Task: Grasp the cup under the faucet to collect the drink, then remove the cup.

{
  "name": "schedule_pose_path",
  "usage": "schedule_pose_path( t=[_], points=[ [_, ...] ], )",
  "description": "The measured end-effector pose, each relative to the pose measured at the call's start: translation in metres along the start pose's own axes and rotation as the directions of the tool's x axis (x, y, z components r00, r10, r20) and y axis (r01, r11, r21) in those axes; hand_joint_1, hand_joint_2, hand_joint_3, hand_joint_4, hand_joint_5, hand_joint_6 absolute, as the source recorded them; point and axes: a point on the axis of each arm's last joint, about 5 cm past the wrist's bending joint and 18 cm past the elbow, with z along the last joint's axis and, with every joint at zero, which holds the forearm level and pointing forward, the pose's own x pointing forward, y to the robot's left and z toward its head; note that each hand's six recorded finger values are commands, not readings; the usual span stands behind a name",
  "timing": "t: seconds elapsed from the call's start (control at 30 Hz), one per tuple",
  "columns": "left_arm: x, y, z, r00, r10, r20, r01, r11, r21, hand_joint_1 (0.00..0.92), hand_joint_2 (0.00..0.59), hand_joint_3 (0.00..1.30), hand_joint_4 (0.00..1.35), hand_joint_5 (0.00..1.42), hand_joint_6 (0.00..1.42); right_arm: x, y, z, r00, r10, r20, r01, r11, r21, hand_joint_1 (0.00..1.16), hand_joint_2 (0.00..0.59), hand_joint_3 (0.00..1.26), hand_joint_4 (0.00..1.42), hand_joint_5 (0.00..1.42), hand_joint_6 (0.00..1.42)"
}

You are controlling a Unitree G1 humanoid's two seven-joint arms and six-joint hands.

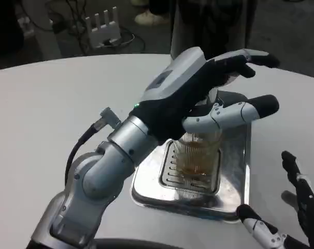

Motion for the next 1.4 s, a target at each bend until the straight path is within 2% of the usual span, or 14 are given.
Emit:
schedule_pose_path(
  t=[0.1, 0.23, 0.33, 0.63, 0.7, 0.8, 0.93, 1.13, 1.4],
  points=[
    [0.000, 0.000, 0.0000, 1.000, 0.000, 0.000, 0.000, 1.000, 0.000, 0.000, 0.121, 0.33, 0.23, 0.31, 0.26, 0.003, 0.0059, -0.0003, 1.0000, -0.003, 0.003, 0.003, 1.000, 0.020, 0.78, 0.244, 0.04, 0.02, 0.00, 0.11],
    [0.000, 0.000, 0.0000, 1.000, 0.000, -0.001, 0.000, 1.000, 0.001, 0.000, 0.121, 0.33, 0.23, 0.31, 0.26, 0.009, 0.0144, -0.0074, 0.9998, -0.002, -0.020, 0.003, 0.998, 0.056, 0.78, 0.241, 0.04, 0.02, 0.00, 0.11],
    [0.000, 0.000, 0.0001, 1.000, 0.001, -0.001, -0.001, 1.000, 0.001, 0.000, 0.122, 0.33, 0.23, 0.31, 0.27, 0.014, 0.0192, -0.0100, 0.9998, -0.008, -0.019, 0.010, 0.997, 0.081, 0.79, 0.233, 0.04, 0.03, 0.01, 0.11],
    [-0.001, 0.000, 0.0008, 1.000, 0.001, -0.001, -0.001, 1.000, 0.001, 0.000, 0.122, 0.33, 0.25, 0.32, 0.28, 0.028, 0.0314, -0.0102, 0.9975, -0.065, 0.029, 0.061, 0.993, 0.106, 0.81, 0.202, 0.04, 0.04, 0.03, 0.13],
    [-0.001, 0.000, 0.0007, 1.000, 0.001, -0.002, -0.001, 1.000, 0.002, 0.000, 0.122, 0.33, 0.25, 0.32, 0.28, 0.030, 0.0365, -0.0111, 0.9939, -0.098, 0.051, 0.093, 0.991, 0.099, 0.82, 0.187, 0.05, 0.07, 0.05, 0.14],
    [-0.001, 0.001, 0.0006, 1.000, 0.001, -0.005, -0.001, 1.000, 0.004, 0.000, 0.122, 0.33, 0.25, 0.32, 0.28, 0.034, 0.0435, -0.0122, 0.9910, -0.119, 0.061, 0.113, 0.989, 0.092, 0.83, 0.179, 0.06, 0.08, 0.08, 0.15],
    [-0.001, 0.001, 0.0007, 1.000, 0.000, -0.005, 0.000, 1.000, 0.005, 0.000, 0.122, 0.33, 0.25, 0.33, 0.28, 0.039, 0.0515, -0.0126, 0.9909, -0.115, 0.070, 0.109, 0.990, 0.089, 0.83, 0.175, 0.07, 0.09, 0.09, 0.16],
    [-0.002, 0.002, 0.0003, 1.000, -0.004, -0.007, 0.004, 1.000, 0.009, 0.000, 0.122, 0.33, 0.25, 0.33, 0.28, 0.053, 0.0586, -0.0122, 0.9860, -0.146, 0.080, 0.138, 0.986, 0.094, 0.83, 0.175, 0.07, 0.09, 0.09, 0.16],
    [-0.004, 0.005, -0.0009, 1.000, -0.009, -0.010, 0.009, 1.000, 0.026, 0.000, 0.122, 0.33, 0.25, 0.33, 0.28, 0.063, 0.0713, -0.0089, 0.9852, -0.136, 0.105, 0.126, 0.988, 0.091, 0.83, 0.174, 0.07, 0.10, 0.11, 0.17]
  ],
)
